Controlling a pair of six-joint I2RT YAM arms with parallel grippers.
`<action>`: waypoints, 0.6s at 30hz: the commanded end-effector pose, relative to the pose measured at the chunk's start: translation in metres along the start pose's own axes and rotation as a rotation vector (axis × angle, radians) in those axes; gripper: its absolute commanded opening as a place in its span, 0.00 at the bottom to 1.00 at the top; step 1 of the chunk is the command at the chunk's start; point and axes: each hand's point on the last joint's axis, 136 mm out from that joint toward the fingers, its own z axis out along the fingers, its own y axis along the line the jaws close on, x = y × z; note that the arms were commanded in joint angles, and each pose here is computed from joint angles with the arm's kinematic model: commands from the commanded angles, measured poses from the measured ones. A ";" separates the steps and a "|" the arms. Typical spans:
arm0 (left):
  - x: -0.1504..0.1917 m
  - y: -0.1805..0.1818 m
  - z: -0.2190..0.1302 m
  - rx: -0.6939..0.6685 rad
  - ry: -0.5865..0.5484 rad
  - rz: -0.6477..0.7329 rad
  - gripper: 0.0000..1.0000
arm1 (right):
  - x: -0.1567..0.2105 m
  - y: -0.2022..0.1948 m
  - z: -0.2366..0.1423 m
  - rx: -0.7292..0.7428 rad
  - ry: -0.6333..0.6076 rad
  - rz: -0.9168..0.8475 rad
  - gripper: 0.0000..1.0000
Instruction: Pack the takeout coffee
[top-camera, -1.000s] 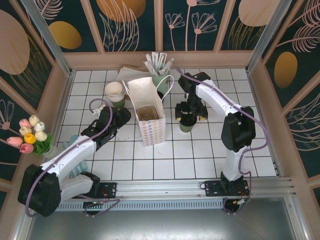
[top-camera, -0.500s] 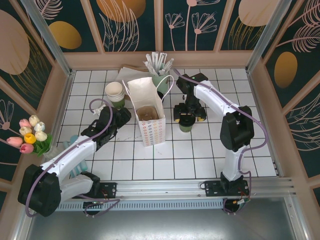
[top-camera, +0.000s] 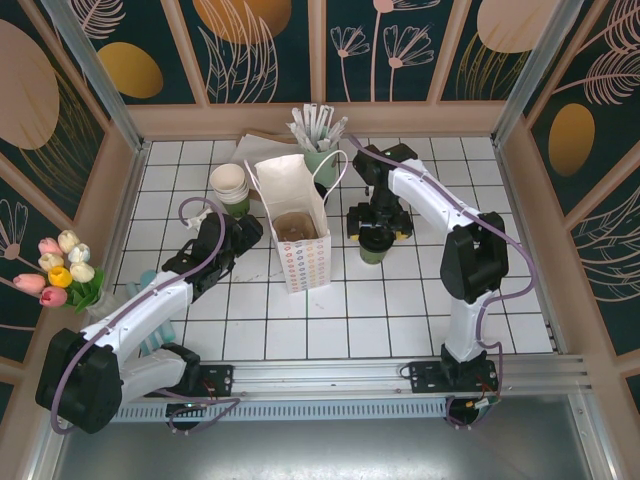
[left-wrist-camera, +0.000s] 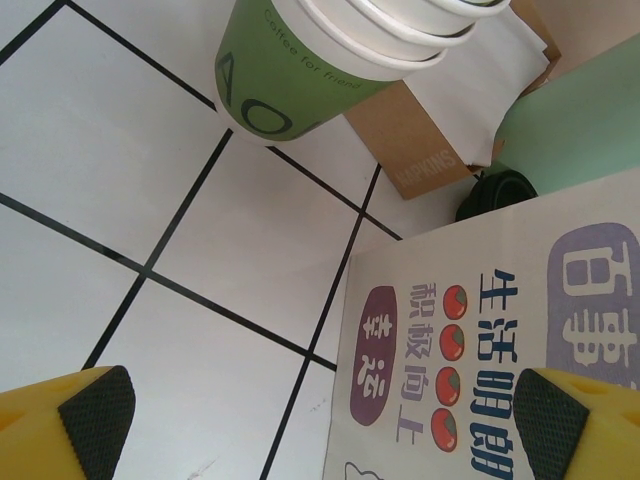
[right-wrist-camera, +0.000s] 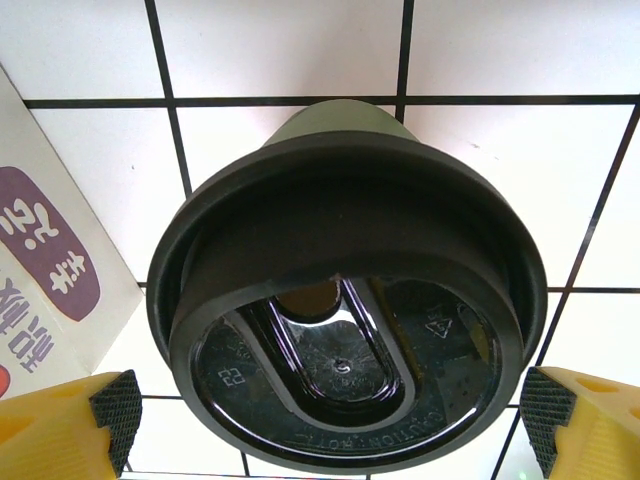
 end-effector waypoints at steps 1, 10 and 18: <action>0.004 0.001 0.001 0.007 0.009 0.005 0.99 | 0.004 -0.008 0.006 0.025 0.014 0.013 0.99; 0.005 0.004 0.001 0.003 0.009 -0.003 0.99 | 0.002 -0.012 0.012 0.041 0.011 0.013 0.99; 0.005 0.003 0.000 0.005 0.009 -0.005 0.99 | 0.000 -0.011 0.019 0.029 0.026 0.017 0.99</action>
